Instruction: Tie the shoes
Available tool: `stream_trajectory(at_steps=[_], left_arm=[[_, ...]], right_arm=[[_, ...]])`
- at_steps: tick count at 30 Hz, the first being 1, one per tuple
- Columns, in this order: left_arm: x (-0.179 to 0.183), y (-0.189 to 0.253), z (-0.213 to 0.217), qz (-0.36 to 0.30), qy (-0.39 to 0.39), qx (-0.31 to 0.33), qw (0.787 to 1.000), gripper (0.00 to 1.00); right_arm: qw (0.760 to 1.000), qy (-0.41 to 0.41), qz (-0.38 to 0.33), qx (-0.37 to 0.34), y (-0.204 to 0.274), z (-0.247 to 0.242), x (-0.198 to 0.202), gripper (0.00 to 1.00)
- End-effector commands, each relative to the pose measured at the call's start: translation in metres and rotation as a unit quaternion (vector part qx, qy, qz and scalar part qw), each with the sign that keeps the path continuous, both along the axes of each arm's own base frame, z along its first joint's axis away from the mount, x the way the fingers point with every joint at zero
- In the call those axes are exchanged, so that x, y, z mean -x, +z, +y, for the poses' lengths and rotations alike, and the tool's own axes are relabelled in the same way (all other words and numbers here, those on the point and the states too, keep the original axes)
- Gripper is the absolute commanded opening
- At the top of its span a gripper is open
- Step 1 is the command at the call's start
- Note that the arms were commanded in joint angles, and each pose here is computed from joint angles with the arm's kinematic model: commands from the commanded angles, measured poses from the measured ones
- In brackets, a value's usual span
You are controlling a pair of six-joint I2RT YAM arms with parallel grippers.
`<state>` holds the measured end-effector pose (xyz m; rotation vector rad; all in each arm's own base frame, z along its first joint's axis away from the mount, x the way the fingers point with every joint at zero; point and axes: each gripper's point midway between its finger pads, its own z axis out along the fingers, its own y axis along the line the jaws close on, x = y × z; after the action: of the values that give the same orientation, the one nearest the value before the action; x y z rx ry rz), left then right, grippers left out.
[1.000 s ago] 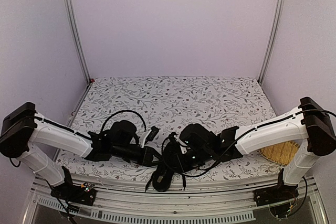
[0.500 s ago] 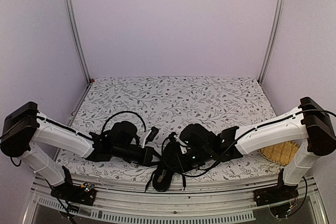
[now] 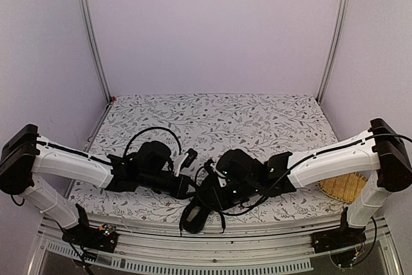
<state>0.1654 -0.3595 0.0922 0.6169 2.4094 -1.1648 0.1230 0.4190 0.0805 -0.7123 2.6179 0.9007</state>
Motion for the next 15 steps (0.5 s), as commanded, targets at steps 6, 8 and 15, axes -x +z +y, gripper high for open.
stream_trajectory(at_steps=[6,8,15], left_arm=[[-0.009,0.017,-0.003,-0.031,-0.015,0.005,0.999,0.0],[-0.01,0.016,-0.003,-0.031,-0.012,0.002,0.999,0.0],[-0.014,0.017,-0.002,-0.046,-0.018,-0.006,0.999,0.0]], right_arm=[[0.999,-0.027,-0.019,-0.006,0.016,0.007,-0.011,0.02],[0.999,-0.032,-0.021,-0.008,0.015,0.011,-0.014,0.02],[0.999,-0.036,-0.02,-0.001,0.004,0.022,-0.018,0.02]])
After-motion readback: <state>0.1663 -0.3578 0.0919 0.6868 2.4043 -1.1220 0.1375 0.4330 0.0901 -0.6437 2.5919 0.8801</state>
